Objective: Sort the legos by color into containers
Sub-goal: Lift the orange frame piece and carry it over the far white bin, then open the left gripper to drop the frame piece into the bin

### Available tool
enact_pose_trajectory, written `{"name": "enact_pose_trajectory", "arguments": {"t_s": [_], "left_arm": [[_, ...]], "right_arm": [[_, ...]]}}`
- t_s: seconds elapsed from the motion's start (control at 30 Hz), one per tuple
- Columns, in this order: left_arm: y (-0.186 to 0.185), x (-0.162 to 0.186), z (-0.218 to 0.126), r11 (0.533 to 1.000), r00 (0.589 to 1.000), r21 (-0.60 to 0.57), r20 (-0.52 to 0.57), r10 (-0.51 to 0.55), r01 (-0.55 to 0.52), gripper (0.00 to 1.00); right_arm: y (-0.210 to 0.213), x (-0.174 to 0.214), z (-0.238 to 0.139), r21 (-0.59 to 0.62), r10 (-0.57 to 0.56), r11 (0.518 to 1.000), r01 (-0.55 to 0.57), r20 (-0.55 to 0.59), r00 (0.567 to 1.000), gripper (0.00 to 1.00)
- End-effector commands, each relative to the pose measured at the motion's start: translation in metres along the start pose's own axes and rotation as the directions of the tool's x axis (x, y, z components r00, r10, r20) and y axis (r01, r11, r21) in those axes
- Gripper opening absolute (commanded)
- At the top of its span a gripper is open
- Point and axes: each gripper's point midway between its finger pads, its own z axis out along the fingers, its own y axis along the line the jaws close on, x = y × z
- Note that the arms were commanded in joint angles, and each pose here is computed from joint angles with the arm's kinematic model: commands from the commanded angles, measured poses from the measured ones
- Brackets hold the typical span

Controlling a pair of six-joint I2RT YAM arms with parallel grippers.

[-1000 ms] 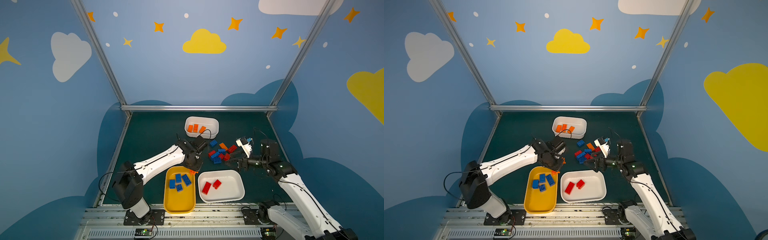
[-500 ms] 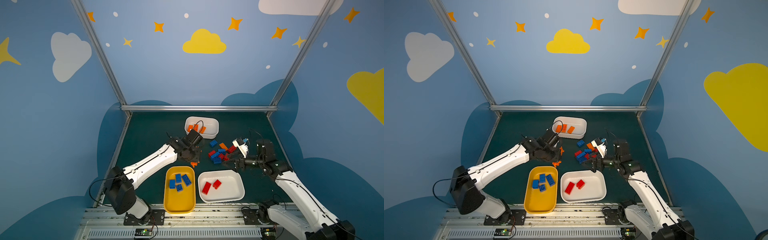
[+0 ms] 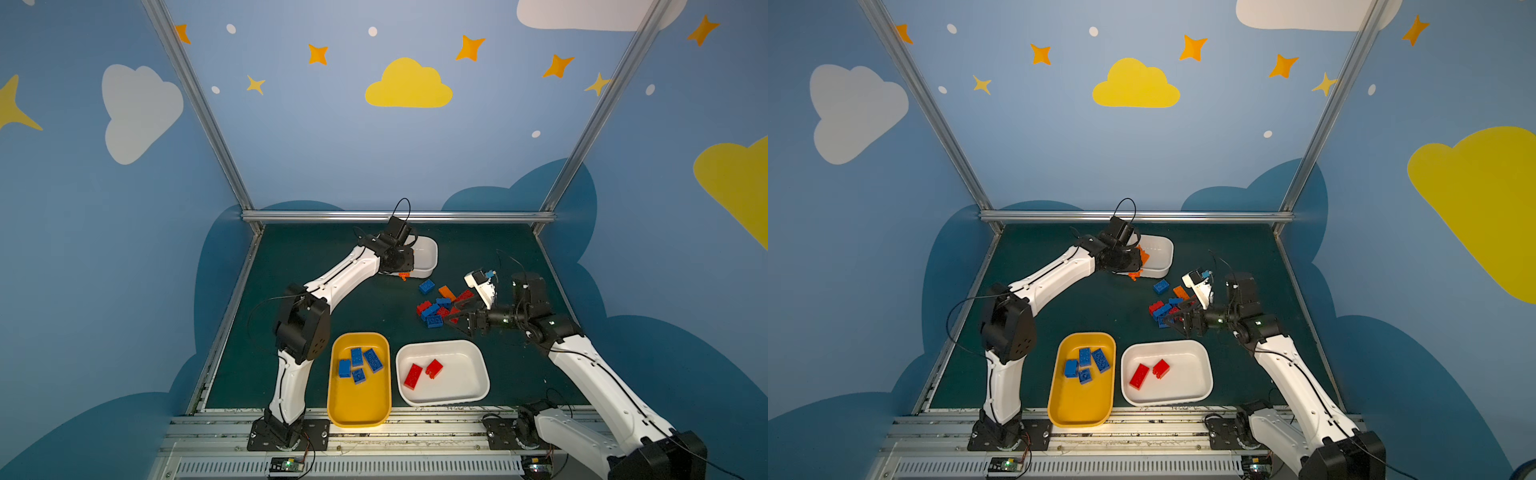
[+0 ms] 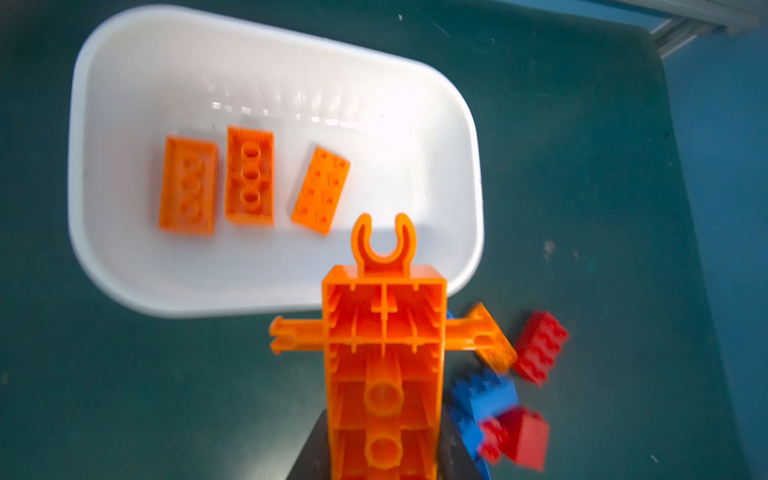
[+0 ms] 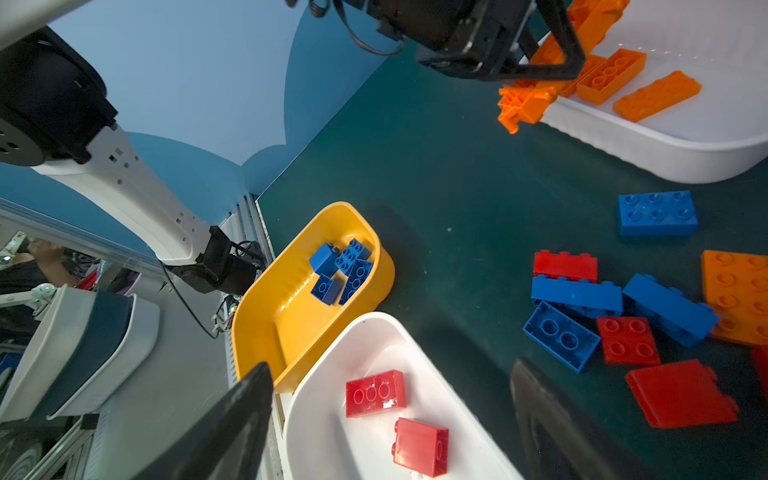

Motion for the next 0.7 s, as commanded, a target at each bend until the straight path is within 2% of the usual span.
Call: {"name": "enact_pose_trajectory", "arguments": {"t_s": [0.0, 0.27, 0.43, 0.53, 0.6, 0.67], "left_arm": [[0.009, -0.017, 0.013, 0.995, 0.996, -0.041, 0.007, 0.086, -0.086, 0.25], [0.029, -0.045, 0.064, 0.970, 0.983, -0.165, 0.003, 0.182, -0.179, 0.25], [0.035, -0.051, 0.090, 0.968, 0.981, -0.170, 0.026, 0.193, -0.186, 0.25], [0.045, -0.046, 0.103, 0.967, 0.985, -0.189, 0.000, 0.172, -0.168, 0.26], [0.045, -0.044, 0.108, 0.971, 0.986, -0.177, -0.006, 0.165, -0.163, 0.27], [0.042, -0.045, 0.111, 0.972, 0.986, -0.166, 0.001, 0.168, -0.166, 0.33]], "right_arm": [[-0.004, -0.017, -0.005, 0.037, -0.043, 0.998, 0.042, 0.028, 0.999, 0.89], [-0.013, -0.022, -0.007, 0.063, -0.035, 0.997, 0.033, 0.028, 0.999, 0.89], [-0.017, -0.022, -0.008, 0.079, -0.023, 0.997, 0.021, 0.025, 0.999, 0.88], [-0.019, -0.021, -0.008, 0.082, -0.018, 0.997, 0.016, 0.021, 1.000, 0.88], [-0.019, -0.021, -0.008, 0.083, -0.016, 0.996, 0.014, 0.020, 1.000, 0.88], [-0.020, -0.021, -0.008, 0.083, -0.014, 0.996, 0.012, 0.019, 1.000, 0.89]]}}
